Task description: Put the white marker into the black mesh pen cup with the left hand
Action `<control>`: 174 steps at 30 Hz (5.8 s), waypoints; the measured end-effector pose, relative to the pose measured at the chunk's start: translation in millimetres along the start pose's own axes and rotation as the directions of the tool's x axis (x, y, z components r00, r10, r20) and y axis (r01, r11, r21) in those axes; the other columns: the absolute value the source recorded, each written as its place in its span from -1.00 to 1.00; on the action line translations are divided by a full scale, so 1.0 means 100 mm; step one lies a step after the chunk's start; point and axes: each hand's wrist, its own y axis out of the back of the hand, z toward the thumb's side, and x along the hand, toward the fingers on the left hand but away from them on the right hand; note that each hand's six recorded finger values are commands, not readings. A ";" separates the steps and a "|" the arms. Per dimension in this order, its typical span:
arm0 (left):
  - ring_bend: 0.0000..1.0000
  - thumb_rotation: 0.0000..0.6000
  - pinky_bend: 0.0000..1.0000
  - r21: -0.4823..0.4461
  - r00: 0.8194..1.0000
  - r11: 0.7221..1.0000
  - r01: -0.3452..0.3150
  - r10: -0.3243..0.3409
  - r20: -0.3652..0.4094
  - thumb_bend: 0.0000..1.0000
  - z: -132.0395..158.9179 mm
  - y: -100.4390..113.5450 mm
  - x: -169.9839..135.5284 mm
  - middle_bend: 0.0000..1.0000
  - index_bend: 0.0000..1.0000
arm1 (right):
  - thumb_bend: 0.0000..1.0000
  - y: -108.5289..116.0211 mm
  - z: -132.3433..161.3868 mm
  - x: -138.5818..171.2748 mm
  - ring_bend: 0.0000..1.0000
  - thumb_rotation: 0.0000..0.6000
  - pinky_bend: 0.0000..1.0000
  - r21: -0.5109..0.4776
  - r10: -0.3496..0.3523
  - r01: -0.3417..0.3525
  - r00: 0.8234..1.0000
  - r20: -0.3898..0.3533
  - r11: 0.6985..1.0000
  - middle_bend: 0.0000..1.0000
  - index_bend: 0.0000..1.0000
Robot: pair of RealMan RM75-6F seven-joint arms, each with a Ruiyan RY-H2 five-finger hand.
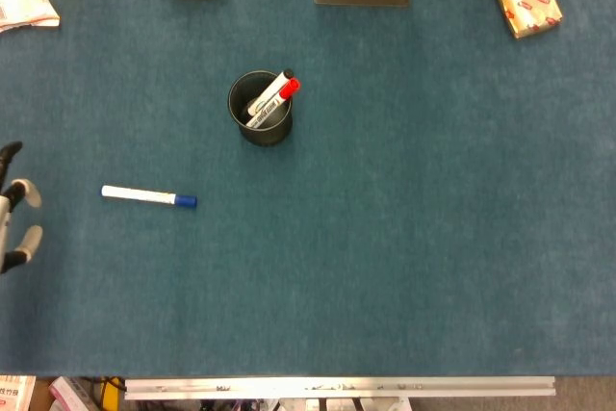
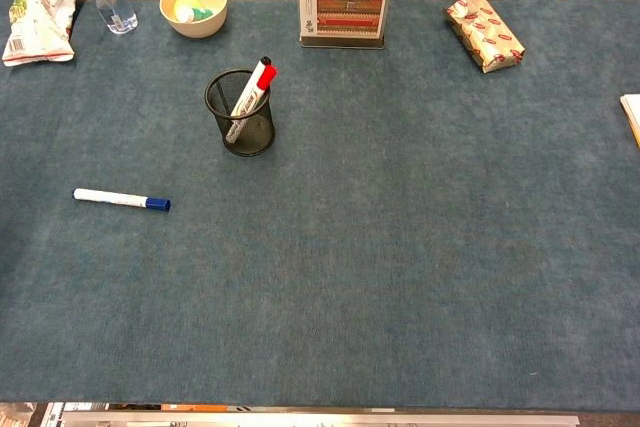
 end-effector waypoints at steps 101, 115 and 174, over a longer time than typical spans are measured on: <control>-1.00 1.00 -0.68 0.063 0.950 0.964 0.258 -0.265 0.163 -0.41 0.95 -0.90 1.04 -0.89 0.10 | -0.99 0.01 -0.02 -0.01 -0.18 1.00 0.19 -0.010 0.008 -0.008 1.000 0.014 1.000 -0.13 0.00; -1.00 1.00 -0.68 0.058 0.954 0.968 0.244 -0.250 0.167 -0.40 0.97 -0.87 1.03 -0.84 0.21 | -0.99 0.01 -0.02 -0.01 -0.18 1.00 0.19 -0.009 0.009 -0.009 1.000 0.015 1.000 -0.13 0.00; -1.00 1.00 -0.68 -0.532 0.946 0.842 0.087 0.099 0.310 -0.38 2.29 0.09 1.50 -0.81 0.26 | -0.99 -0.01 0.00 0.00 -0.18 1.00 0.19 -0.016 0.026 -0.026 1.000 0.005 1.000 -0.13 0.00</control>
